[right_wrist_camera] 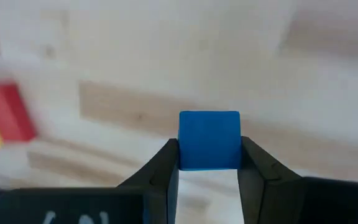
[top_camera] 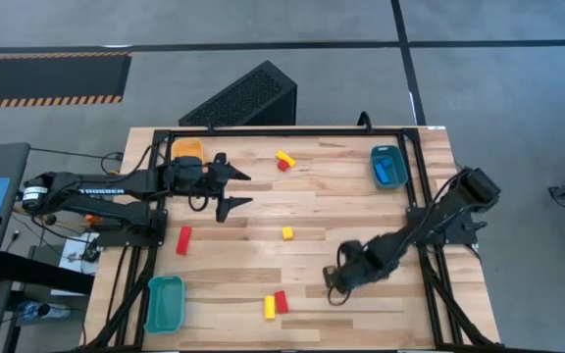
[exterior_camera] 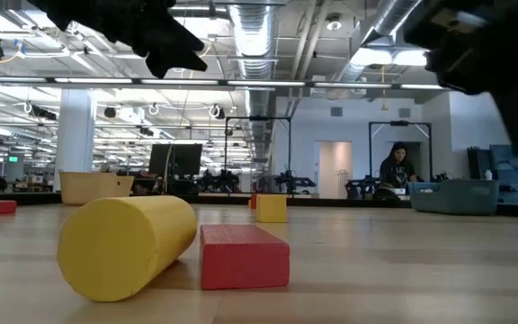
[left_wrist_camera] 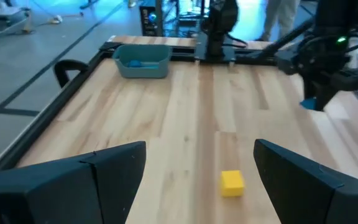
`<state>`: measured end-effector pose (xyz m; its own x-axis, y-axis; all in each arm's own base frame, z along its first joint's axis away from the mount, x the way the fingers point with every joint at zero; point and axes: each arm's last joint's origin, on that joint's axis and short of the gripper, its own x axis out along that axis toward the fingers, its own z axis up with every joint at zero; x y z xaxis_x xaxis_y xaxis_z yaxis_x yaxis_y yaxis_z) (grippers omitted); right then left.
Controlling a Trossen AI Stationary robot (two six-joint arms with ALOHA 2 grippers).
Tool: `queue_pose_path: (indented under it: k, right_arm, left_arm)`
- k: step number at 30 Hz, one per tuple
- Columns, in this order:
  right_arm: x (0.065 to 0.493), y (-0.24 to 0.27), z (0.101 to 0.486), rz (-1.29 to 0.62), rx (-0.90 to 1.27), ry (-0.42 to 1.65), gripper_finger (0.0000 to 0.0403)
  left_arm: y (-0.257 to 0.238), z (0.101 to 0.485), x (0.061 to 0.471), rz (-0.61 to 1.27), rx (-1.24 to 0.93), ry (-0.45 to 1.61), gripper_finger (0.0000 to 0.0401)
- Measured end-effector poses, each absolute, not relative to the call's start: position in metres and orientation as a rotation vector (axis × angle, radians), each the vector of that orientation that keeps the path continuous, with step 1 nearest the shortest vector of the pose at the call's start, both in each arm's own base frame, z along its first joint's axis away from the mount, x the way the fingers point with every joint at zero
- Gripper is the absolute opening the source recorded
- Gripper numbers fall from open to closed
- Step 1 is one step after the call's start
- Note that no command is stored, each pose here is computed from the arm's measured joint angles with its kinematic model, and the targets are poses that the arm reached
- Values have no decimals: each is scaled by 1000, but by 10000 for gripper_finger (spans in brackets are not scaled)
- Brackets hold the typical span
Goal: Sort & place blocks by color
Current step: Put the blue block into the blue bin
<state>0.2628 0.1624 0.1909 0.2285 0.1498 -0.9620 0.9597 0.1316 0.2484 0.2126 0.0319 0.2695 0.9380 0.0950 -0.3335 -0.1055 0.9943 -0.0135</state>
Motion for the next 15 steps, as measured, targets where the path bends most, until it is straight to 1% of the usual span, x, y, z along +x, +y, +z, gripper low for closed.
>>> queue_pose_path:
  k: [3,9,12,15]
  right_arm:
    - [255,135,206,-904,1210,1210,113]
    - [236,68,244,-939,1017,1185,113]
    - [222,27,257,-1018,908,1182,113]
    - [209,-15,256,-1096,858,1187,113]
  left_arm:
    - [39,269,215,127,-75,328,290]
    - [59,278,214,236,-55,237,290]
    - [72,295,211,291,-75,192,290]
    - [84,311,207,344,-41,180,290]
